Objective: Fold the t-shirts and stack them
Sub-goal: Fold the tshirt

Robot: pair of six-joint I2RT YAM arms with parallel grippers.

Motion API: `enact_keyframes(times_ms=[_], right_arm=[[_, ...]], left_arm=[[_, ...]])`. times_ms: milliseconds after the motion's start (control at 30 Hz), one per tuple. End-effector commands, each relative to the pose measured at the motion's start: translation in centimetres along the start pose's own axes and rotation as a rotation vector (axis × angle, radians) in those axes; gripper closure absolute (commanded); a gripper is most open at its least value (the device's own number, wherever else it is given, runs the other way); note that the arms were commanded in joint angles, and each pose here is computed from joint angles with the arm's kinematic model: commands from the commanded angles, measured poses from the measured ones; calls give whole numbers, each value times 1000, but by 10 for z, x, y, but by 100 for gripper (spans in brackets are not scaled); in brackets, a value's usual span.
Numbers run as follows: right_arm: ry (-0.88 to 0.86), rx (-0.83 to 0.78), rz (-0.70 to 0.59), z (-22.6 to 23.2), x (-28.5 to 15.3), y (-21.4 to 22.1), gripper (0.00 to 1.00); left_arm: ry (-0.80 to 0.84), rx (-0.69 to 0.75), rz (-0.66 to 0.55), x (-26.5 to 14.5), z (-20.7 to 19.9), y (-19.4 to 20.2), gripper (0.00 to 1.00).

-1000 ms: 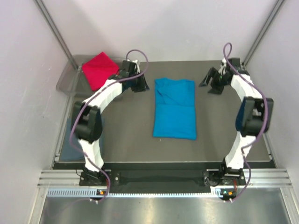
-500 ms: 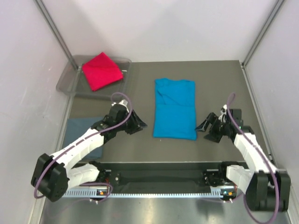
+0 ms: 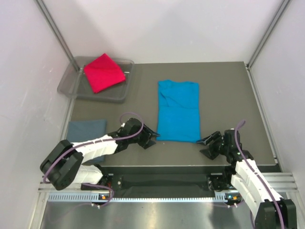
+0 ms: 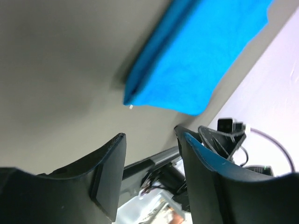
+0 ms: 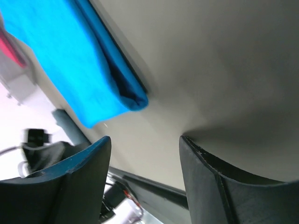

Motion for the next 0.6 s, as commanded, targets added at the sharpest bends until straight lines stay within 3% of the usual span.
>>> enact_keyframes(times_ms=[0, 233, 567], right_arm=[[-31, 69, -61, 7, 9, -4, 40], [-23, 129, -117, 14, 17, -6, 40], [47, 140, -156, 16, 28, -1, 53]], left_arm=[[44, -120, -51, 8, -9, -5, 44], [-45, -226, -62, 27, -1, -8, 47], [-142, -298, -80, 42, 16, -8, 54]])
Point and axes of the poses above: each gripper's point midway between its finger pads, its own x axis out along the fingers, its own z axis along the line the jaws close on, y = z × x, the point moved 10 cm from there along -x, back along the fingers, and after that the axes turned 9 degrees about x, right-handed, at the moved point
